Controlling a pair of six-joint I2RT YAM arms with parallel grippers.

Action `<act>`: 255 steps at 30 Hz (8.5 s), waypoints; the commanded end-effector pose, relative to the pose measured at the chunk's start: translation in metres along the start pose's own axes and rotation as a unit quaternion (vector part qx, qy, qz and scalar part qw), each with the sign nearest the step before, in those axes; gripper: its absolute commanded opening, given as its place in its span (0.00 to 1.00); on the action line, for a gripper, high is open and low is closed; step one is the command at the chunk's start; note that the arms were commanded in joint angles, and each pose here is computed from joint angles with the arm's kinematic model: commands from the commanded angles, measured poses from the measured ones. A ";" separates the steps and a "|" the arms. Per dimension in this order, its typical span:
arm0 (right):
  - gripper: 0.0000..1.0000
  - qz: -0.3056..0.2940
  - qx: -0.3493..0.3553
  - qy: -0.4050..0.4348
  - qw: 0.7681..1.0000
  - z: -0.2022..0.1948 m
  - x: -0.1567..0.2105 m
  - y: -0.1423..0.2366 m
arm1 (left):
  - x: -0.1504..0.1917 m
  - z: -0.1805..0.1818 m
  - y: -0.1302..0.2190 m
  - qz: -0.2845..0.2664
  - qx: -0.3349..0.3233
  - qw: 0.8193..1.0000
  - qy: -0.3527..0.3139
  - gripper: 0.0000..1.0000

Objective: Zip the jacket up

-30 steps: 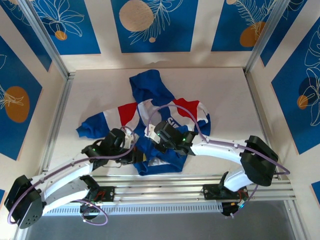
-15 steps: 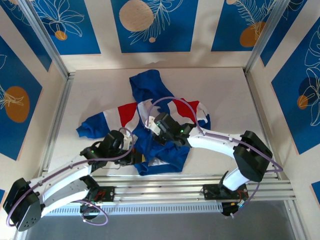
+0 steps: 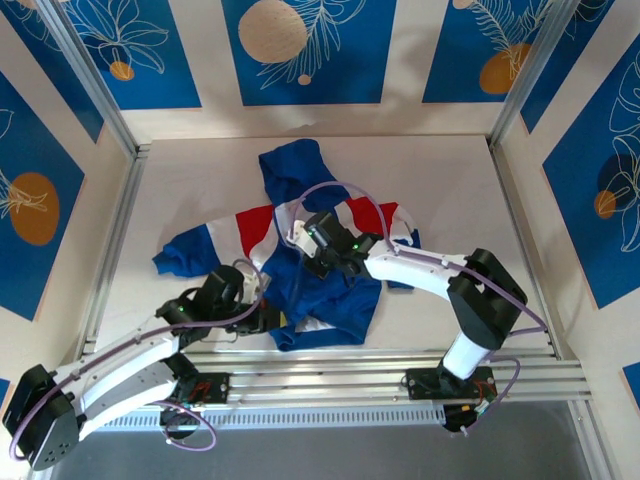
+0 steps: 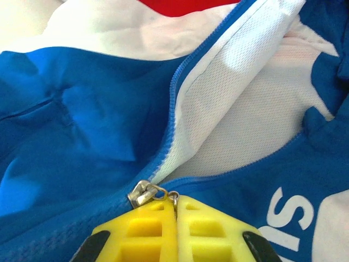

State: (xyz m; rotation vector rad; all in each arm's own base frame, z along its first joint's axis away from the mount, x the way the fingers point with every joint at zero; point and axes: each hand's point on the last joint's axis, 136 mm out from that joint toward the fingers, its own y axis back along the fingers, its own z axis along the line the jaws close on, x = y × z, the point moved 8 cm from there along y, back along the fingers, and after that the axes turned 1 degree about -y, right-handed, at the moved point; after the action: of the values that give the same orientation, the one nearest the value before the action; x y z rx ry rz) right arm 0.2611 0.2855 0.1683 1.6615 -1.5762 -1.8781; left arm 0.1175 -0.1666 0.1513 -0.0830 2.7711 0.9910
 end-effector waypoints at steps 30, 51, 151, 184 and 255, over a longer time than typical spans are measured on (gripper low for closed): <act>0.00 -0.011 0.041 -0.030 0.999 -0.071 -0.041 -0.040 | 0.019 0.025 0.002 0.038 -0.030 0.997 0.053 0.00; 0.00 -0.008 0.051 -0.040 0.998 -0.113 -0.046 -0.053 | 0.021 0.030 0.002 0.031 -0.036 0.997 0.065 0.00; 0.63 -0.180 0.107 -0.300 0.931 -0.165 0.056 0.140 | -0.167 0.035 0.144 -0.255 -0.336 0.896 -0.138 0.92; 1.00 -0.235 0.241 -0.399 0.853 -0.179 0.190 0.082 | -0.160 0.134 0.099 -0.433 -0.398 0.779 -0.216 1.00; 0.99 -0.216 0.267 -0.372 0.863 -0.196 0.197 0.050 | -0.190 0.154 0.072 -0.430 -0.376 0.782 -0.250 1.00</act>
State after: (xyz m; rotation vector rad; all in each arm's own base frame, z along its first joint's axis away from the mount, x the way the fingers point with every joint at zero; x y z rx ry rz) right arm 0.3176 0.0120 0.1184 1.6246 -2.3117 -2.7991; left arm 0.3188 -0.0174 0.1154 -0.9390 1.4309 1.4559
